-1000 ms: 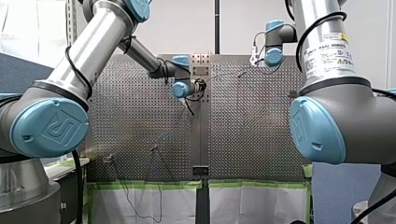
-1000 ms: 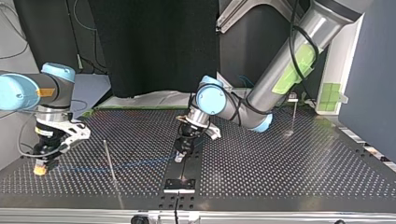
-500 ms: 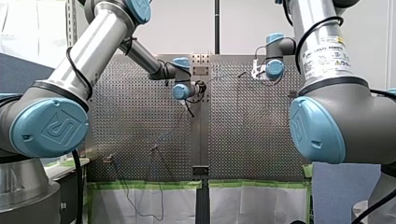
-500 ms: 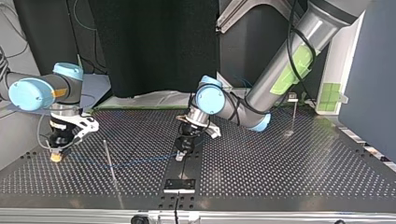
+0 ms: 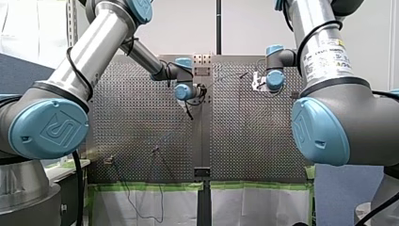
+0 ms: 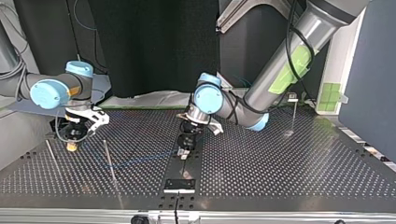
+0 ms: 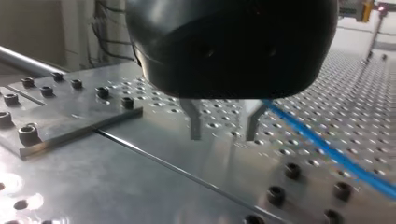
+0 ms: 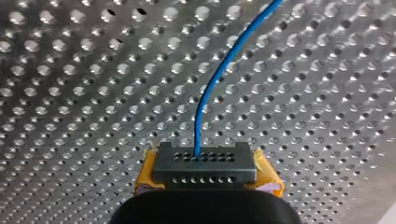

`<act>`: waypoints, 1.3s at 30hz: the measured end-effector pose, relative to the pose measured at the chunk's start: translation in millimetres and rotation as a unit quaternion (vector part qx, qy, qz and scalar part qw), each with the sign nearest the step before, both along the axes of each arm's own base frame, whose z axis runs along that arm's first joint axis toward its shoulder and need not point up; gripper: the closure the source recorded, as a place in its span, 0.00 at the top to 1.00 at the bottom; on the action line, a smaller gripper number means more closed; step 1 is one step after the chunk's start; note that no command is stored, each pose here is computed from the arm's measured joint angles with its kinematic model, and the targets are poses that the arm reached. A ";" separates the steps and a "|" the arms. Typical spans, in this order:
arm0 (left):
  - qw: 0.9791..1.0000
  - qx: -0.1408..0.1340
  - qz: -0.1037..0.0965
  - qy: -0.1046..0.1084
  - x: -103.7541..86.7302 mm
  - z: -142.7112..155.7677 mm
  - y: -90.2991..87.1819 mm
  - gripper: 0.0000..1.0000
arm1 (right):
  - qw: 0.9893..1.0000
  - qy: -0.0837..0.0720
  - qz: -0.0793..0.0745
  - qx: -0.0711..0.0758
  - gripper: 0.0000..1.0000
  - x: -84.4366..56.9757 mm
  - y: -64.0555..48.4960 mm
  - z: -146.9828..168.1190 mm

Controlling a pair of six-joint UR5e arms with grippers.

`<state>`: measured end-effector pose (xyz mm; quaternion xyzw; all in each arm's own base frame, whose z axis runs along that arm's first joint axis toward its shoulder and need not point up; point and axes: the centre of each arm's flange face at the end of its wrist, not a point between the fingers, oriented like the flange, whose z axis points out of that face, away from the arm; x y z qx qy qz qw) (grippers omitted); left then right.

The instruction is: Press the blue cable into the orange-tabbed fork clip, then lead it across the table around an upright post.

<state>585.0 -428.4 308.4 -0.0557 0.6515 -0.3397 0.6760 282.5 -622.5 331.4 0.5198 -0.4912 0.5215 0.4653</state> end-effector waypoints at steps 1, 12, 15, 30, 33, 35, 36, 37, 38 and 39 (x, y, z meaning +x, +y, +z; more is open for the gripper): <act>1.000 0.005 0.003 0.002 -0.9 -0.9 0.2 0.66 | 1.000 0.000 0.000 0.001 0.00 0.3 -0.1 -1.2; 0.999 0.036 0.033 0.009 -5.0 -4.8 2.1 0.76 | 0.999 0.012 0.002 0.034 0.00 8.4 1.2 -46.3; 0.998 0.041 0.042 0.010 -4.9 -5.2 3.9 0.76 | 0.999 0.014 0.003 0.039 0.00 10.3 1.6 -54.1; 0.994 0.073 0.079 0.031 -8.3 -11.6 12.3 0.76 | 0.998 0.020 0.003 0.060 0.00 12.2 5.9 -93.8; 0.993 0.076 0.080 0.036 -9.9 -12.7 12.6 0.76 | 0.998 0.021 0.001 0.062 0.00 11.9 5.8 -96.4; 0.993 0.078 0.081 0.039 -10.6 -13.3 12.8 0.76 | 0.998 0.022 0.000 0.063 0.00 11.9 5.7 -98.6; 0.993 0.079 0.081 0.041 -10.9 -13.7 13.1 0.76 | 0.998 0.022 -0.001 0.064 0.00 12.0 5.7 -99.3; 0.993 0.080 0.082 0.042 -11.1 -13.9 13.3 0.76 | 0.998 0.022 -0.001 0.064 0.00 12.1 5.7 -99.8; 0.992 0.080 0.082 0.043 -11.3 -14.1 13.5 0.76 | 0.998 0.023 -0.001 0.064 0.00 12.1 5.7 -100.1; 0.992 0.081 0.083 0.044 -11.5 -14.4 13.7 0.76 | 0.998 0.023 -0.002 0.064 0.00 12.0 5.8 -100.4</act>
